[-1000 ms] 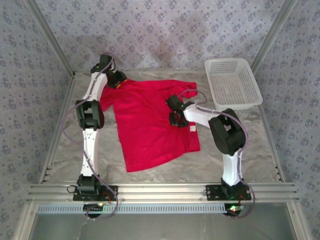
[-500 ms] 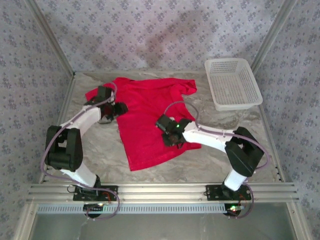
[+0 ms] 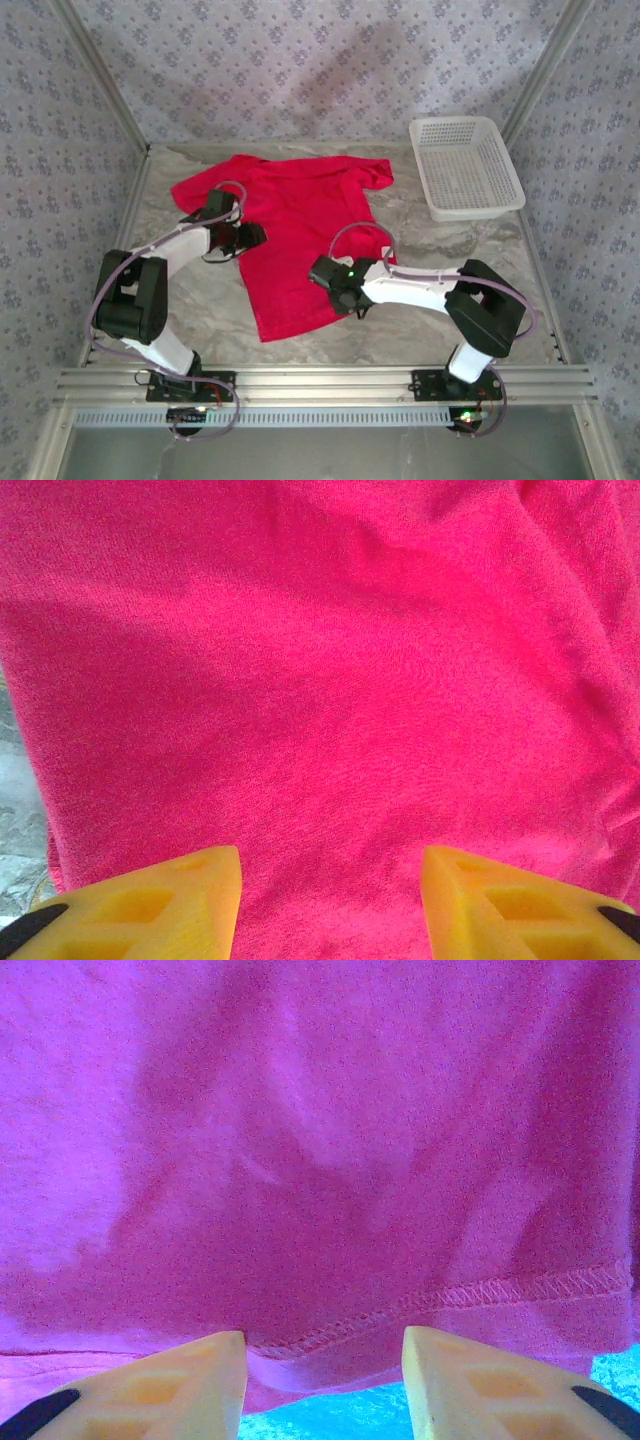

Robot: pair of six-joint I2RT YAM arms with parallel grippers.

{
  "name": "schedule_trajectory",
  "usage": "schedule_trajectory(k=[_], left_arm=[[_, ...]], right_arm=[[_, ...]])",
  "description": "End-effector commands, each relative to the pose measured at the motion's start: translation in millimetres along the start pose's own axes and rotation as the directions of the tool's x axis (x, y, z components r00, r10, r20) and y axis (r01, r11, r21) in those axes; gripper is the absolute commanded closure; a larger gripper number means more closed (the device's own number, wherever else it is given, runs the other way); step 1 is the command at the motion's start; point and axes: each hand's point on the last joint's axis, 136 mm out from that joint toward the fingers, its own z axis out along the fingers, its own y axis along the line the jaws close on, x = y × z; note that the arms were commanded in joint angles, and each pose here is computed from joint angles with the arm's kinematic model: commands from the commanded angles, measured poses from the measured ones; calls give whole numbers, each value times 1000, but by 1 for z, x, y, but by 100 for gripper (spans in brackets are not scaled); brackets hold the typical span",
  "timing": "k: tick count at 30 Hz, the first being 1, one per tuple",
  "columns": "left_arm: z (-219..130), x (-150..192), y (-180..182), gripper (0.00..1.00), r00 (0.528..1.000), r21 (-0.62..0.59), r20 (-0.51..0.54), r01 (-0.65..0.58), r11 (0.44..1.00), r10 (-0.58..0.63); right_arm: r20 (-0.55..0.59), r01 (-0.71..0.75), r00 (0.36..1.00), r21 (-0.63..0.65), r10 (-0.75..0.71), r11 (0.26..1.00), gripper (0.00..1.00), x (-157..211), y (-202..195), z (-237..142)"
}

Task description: Fold the inside-out t-shirt

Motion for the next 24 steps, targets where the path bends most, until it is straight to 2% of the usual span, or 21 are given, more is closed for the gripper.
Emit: schedule_trajectory(k=[1,4,14,17,19,21,24], left_arm=[[-1,1,-3,50,1000,23,0,0,1000,0],[-1,2,-4,51,1000,27,-5,3,1000,-3],[-8,1,-7,53,1000,31,0,-3,1000,3],[-14,0,-13,53,999,53,23,-36,998,35],[-21,0,-25,53,994,86,60,-97,992,92],[-31,5,-46,50,974,125,114,-207,970,193],[-50,22,-87,42,898,199,222,-423,884,380]], right_arm=[[-17,-45,999,-18,45,999,53,6,2,8],[-3,-57,998,-32,57,998,59,2,5,11],[13,-47,999,15,47,999,99,-5,-2,3],[30,-38,999,36,37,999,100,-10,-6,-11],[56,-37,998,25,36,999,100,-16,-7,-25],[96,-52,994,-14,53,999,100,-25,-7,-42],[138,-93,984,-127,111,987,100,-39,-2,-60]])
